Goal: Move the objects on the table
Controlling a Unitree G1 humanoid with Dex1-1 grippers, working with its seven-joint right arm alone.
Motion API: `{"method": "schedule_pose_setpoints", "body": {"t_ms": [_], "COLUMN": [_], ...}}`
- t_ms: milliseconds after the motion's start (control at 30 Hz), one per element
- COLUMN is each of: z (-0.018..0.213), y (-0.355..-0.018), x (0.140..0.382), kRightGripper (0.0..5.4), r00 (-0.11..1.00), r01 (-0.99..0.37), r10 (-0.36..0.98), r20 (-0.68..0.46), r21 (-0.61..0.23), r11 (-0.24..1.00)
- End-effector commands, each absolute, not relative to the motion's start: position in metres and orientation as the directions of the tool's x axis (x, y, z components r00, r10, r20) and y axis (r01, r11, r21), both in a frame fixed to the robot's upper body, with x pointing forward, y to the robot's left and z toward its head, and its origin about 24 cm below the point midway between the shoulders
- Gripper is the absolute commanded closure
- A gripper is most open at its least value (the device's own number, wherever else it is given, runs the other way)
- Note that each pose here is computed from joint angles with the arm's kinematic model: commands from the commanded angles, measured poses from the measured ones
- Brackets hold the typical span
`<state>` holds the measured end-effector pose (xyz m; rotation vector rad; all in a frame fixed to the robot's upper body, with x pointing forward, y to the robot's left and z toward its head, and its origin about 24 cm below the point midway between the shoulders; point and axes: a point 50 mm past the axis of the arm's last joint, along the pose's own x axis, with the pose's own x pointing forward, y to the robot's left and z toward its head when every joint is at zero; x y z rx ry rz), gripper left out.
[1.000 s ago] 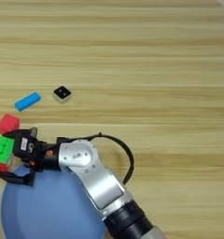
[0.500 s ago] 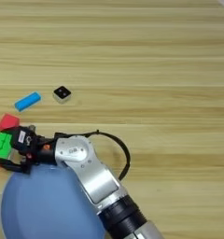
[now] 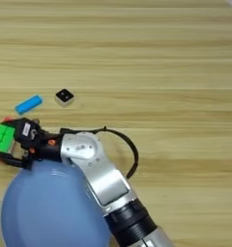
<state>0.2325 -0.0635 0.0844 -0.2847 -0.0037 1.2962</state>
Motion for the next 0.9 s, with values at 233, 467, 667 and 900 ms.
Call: {"method": "schedule_pose_setpoints", "body": {"t_ms": [233, 467, 667, 900], "z": [0.134, 0.137, 0.129, 0.111], "y": [-0.100, -0.128, -0.148, -0.169], "x": [0.241, 0.238, 0.234, 0.225], "kRightGripper": [2.00, 2.00, 2.00, 2.00], "r00": [0.228, 0.163, 0.118, 0.060], "r01": [-0.940, -0.953, -0.962, -0.978], "r10": [0.972, 0.983, 0.983, 0.973], "r20": [-0.062, -0.079, -0.139, -0.223], "r21": [-0.274, -0.272, -0.262, -0.209], "r11": [0.203, 0.136, 0.078, 0.013]}}
